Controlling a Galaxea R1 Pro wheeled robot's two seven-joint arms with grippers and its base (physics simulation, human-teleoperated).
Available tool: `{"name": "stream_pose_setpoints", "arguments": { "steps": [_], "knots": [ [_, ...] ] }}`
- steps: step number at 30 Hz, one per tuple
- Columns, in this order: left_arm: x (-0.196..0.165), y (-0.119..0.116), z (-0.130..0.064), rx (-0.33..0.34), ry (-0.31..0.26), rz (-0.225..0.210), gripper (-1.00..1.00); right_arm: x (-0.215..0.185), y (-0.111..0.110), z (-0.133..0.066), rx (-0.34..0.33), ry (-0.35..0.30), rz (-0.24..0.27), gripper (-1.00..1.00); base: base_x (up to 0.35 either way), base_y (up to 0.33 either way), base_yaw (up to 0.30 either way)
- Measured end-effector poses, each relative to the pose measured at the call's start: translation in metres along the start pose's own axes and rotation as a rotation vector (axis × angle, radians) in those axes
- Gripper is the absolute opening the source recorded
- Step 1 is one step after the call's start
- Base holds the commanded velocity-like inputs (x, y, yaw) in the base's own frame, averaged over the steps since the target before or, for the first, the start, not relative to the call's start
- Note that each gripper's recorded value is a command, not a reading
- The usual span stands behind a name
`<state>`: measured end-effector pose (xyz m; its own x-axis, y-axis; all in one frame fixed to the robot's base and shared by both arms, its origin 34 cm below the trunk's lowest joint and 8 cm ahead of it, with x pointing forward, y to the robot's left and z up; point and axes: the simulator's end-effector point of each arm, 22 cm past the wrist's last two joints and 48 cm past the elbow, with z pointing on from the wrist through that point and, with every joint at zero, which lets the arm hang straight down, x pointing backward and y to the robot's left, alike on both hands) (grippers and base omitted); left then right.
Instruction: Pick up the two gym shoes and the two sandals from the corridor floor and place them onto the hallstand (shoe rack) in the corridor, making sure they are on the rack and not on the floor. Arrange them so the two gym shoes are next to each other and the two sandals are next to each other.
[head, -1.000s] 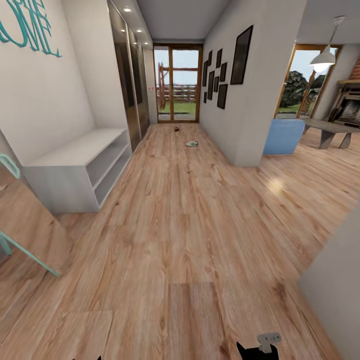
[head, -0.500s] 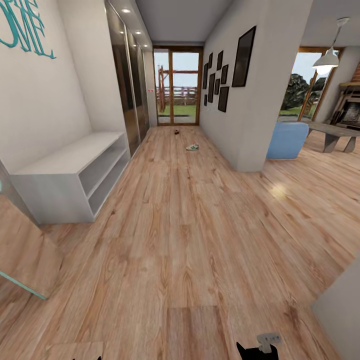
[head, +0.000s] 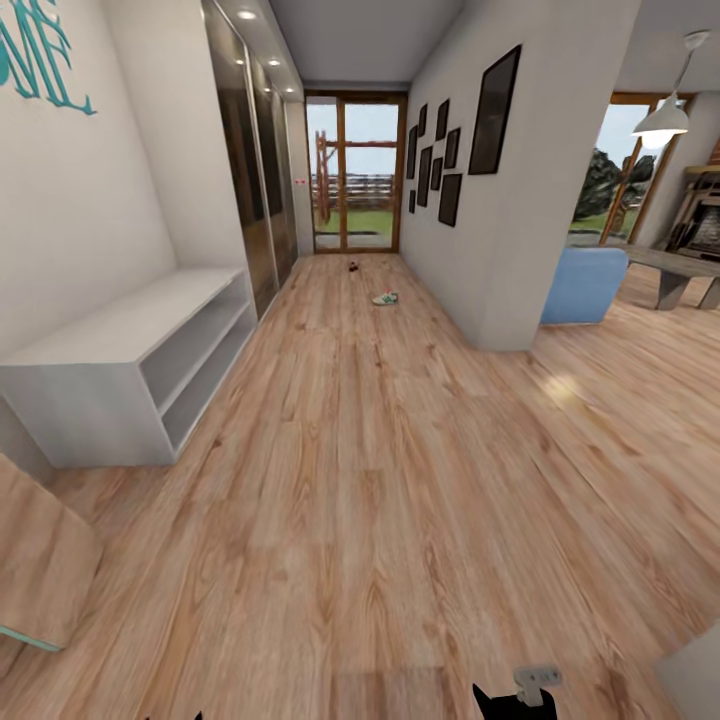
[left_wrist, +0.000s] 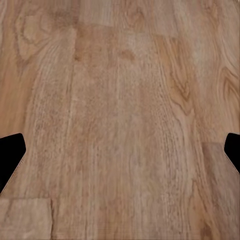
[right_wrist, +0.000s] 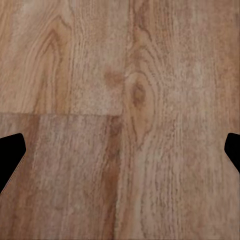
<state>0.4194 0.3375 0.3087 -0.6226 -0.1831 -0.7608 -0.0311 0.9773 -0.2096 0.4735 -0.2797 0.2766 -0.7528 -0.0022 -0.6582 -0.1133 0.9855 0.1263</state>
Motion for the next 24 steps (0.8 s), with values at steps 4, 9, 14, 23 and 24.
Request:
{"name": "stream_pose_setpoints", "arguments": {
  "steps": [4,9,14,23,24],
  "knots": [
    [0.0000,0.0000,0.0000,0.000,0.000,0.000,1.00,0.0000,0.0001,0.0000,0.000,0.000,0.000,1.00,0.338,0.000,0.000],
    [0.0000,0.0000,0.0000,0.000,0.000,0.000,1.00,0.0001,0.0001,0.0000,0.000,0.000,0.000,1.00,0.338,0.000,0.000],
    [-0.0001,0.0001,0.0000,0.000,0.000,0.000,1.00,0.0001,0.0001,0.0000,0.000,0.000,0.000,1.00,0.338,0.000,0.000],
    [-0.0003,0.0004,0.0000,-0.001,-0.001,-0.002,1.00,0.0001,0.0001,0.0000,0.000,0.000,0.000,1.00,0.338,0.000,0.000],
    [-0.0003,0.0004,0.0000,-0.002,-0.001,-0.002,1.00,0.0001,0.0001,0.0000,0.000,0.000,0.000,1.00,0.338,0.000,0.000]
  ]
}}
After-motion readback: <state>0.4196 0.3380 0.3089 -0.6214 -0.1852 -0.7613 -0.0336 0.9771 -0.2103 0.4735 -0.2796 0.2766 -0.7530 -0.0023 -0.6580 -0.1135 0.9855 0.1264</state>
